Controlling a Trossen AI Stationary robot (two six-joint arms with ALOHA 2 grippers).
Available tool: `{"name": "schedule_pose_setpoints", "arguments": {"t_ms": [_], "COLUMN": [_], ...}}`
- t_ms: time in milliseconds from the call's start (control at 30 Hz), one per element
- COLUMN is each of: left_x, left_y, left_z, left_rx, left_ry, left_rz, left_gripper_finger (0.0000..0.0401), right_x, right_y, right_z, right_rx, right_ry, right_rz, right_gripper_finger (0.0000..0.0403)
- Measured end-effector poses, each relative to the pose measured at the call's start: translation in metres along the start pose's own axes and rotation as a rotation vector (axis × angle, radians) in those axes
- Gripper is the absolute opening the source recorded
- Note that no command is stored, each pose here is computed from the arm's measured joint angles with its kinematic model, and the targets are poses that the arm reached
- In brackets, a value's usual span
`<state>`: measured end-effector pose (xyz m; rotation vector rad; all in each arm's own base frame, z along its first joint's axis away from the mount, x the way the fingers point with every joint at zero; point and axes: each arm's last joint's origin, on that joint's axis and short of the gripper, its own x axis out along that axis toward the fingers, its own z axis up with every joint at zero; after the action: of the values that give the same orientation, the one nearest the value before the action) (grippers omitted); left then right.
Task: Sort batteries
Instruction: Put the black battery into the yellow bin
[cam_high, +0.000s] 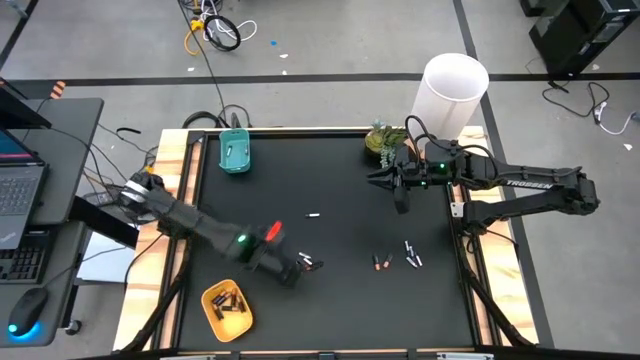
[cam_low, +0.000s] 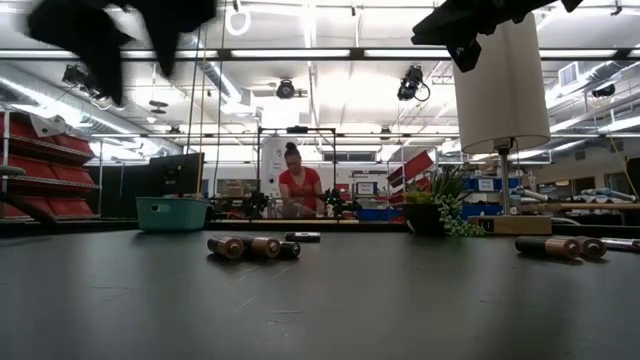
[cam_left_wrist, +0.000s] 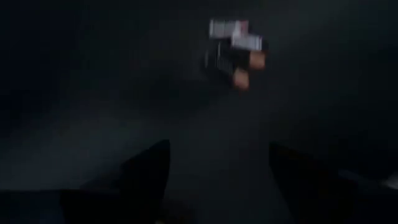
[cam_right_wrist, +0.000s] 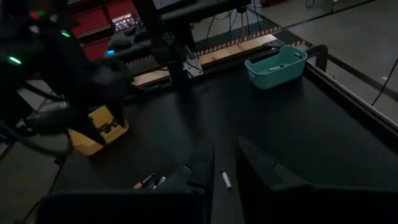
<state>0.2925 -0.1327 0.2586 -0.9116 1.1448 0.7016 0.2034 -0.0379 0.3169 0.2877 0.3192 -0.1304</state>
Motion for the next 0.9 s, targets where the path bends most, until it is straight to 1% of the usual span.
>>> {"name": "schedule_pose_setpoints", "arguments": {"t_ms": [100,167,300,433,500,533,633,700,767,833,900], "left_x": [0.019,0.031,0.052,0.055,0.057,0.058,0.058,0.062,0.070,0.077,0.080], "left_y": [-0.004,-0.007,-0.013,-0.017,-0.016,-0.017,-0.024,-0.022,-0.019,-0.014,-0.015], "left_z": [0.024,0.035,0.045,0.045,0.044,0.044,0.044,0.041,0.037,0.029,0.021], "left_rx": [0.121,0.179,0.254,0.304,0.324,0.348,0.444,0.499,0.507,0.515,0.519], "left_ry": [-0.029,-0.026,0.044,0.055,0.061,0.061,0.033,0.033,0.030,0.043,0.033], "left_rz": [0.024,0.032,0.008,-0.028,-0.020,-0.024,-0.087,-0.089,-0.100,-0.082,-0.108], "left_gripper_finger": [0.0287,0.0286,0.0286,0.0287,0.0287,0.0287,0.0287,0.0287,0.0286,0.0284,0.0279], "right_x": [0.000,0.000,0.000,0.000,0.000,0.000,0.000,0.000,0.000,0.000,0.000], "right_y": [0.000,0.000,0.000,-0.001,-0.001,-0.001,-0.001,0.000,0.000,0.000,-0.001], "right_z": [0.000,0.000,-0.001,-0.003,-0.003,-0.002,-0.002,-0.002,-0.002,-0.002,-0.003], "right_rx": [0.009,0.015,0.029,0.033,0.032,0.030,0.022,0.018,0.019,0.026,0.032], "right_ry": [0.001,0.002,0.014,0.027,0.027,0.025,0.023,0.023,0.023,0.024,0.027], "right_rz": [0.001,0.000,-0.002,-0.006,-0.006,-0.005,-0.005,-0.005,-0.005,-0.005,-0.006], "right_gripper_finger": [0.0052,0.0052,0.0052,0.0052,0.0052,0.0052,0.0052,0.0052,0.0052,0.0052,0.0052]}}
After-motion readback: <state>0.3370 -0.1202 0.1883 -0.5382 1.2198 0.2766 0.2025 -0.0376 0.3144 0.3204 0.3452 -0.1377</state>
